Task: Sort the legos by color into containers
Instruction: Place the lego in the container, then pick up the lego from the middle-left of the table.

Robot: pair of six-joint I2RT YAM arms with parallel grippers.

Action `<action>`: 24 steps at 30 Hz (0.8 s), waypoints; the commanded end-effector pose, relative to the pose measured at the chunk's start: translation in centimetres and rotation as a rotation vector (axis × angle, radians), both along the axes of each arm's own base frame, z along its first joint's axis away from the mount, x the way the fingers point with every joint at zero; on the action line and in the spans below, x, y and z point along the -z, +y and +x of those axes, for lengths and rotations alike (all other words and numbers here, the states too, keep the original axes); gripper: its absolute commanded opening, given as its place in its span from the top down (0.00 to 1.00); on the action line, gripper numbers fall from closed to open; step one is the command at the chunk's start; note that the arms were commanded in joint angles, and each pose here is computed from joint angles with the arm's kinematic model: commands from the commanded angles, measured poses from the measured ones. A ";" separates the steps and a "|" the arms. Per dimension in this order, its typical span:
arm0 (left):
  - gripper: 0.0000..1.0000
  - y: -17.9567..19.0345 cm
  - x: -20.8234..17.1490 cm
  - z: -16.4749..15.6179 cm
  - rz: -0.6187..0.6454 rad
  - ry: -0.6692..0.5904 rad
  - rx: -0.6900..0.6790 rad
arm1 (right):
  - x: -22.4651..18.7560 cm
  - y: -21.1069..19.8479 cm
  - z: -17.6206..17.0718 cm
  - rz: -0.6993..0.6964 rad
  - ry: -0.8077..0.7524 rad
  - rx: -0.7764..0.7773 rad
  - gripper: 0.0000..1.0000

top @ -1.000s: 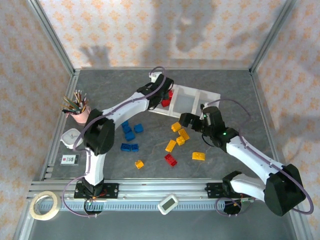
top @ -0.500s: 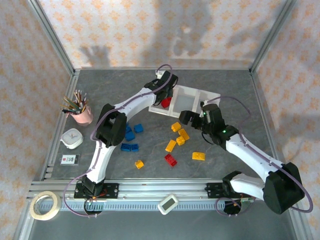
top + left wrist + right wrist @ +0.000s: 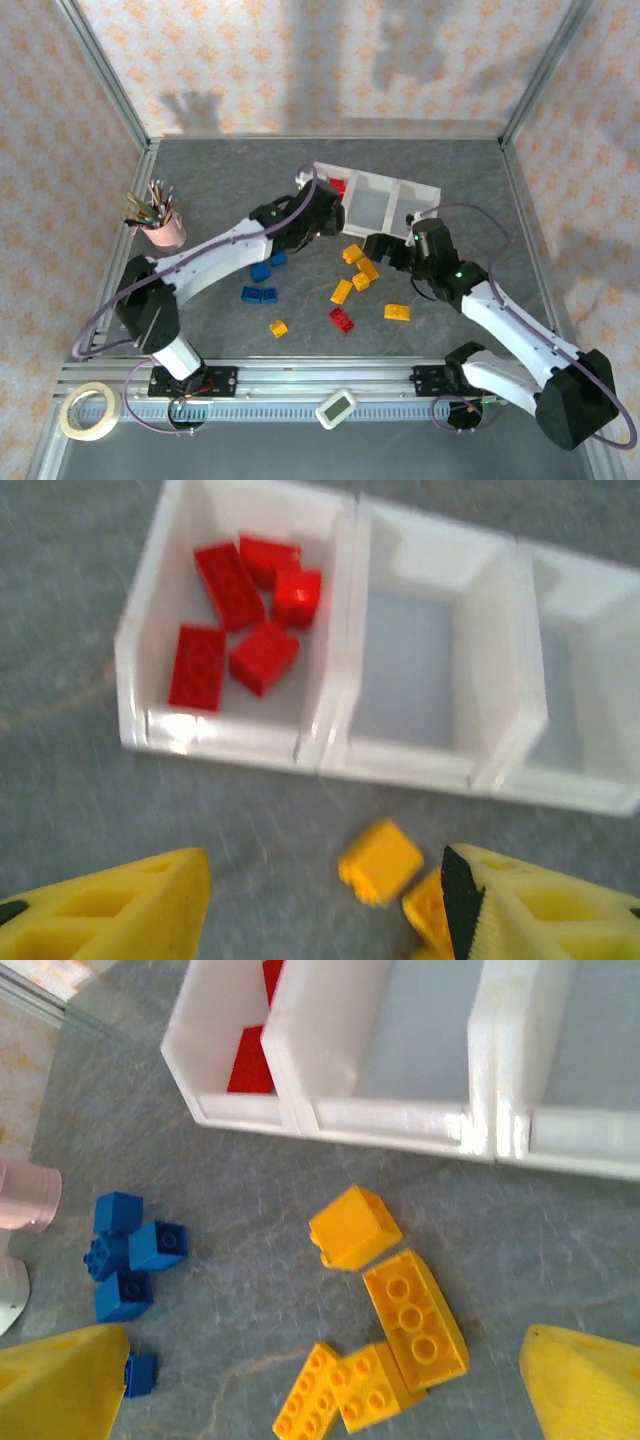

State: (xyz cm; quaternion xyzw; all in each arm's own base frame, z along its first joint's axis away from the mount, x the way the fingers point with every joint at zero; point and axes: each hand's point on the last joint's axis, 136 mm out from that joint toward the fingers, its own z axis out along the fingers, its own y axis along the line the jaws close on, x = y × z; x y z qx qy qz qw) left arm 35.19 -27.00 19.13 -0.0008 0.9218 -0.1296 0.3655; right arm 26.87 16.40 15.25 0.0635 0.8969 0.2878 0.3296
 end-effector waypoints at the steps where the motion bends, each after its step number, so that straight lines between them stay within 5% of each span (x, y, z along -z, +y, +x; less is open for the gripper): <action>1: 0.34 0.4 2.3 -3.4 -0.048 0.068 -0.037 | 1.7 -0.5 -2.0 0.008 0.078 -0.010 0.00; 13: 0.21 -4.5 8.8 -15.2 -0.040 0.242 0.141 | 5.3 -1.6 -4.6 0.003 0.160 0.007 0.00; 24: 0.18 -6.1 13.9 -18.9 -0.002 0.355 0.092 | 6.0 -2.4 -3.9 -0.031 0.170 0.060 0.00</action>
